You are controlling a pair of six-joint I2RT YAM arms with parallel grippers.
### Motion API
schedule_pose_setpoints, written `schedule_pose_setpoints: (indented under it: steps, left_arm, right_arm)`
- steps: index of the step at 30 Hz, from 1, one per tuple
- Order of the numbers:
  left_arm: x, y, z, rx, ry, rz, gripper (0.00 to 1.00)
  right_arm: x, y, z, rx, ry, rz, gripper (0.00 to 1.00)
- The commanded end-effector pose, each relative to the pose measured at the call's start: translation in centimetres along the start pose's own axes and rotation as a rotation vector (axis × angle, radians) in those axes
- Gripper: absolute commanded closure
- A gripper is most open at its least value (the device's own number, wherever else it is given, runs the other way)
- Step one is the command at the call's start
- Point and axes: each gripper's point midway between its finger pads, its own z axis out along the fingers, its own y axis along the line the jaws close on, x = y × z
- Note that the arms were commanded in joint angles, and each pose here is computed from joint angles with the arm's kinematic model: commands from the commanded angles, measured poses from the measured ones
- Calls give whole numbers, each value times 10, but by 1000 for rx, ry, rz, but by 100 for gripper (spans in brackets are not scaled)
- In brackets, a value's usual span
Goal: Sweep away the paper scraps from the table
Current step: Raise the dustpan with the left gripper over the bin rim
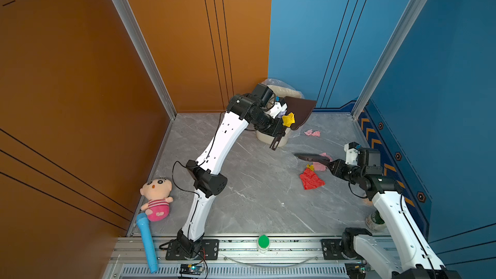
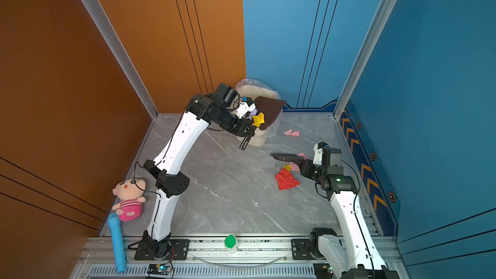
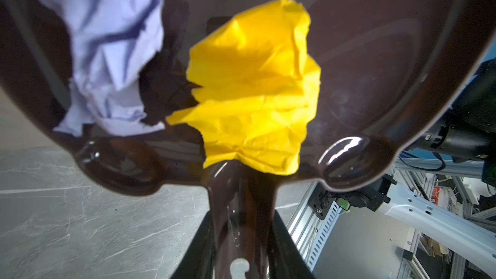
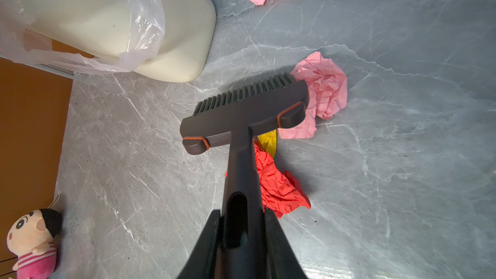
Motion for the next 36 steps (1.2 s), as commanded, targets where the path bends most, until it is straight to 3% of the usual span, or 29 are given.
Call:
schedule_pose_setpoints:
  steps: [1,18,36]
  left_arm:
    - [-20,-10,-8,61,-79,26,100]
    - [-56,1,-6,102,-201,9,100]
    - [-95,5,2,306,-301,-66,100]
  right_arm:
    - [-7,5,0,-29,-25,3,100]
    - [-10,4,0,-25,-29,-6,100]
    - [-10,3,1,-25,-30,-1,100]
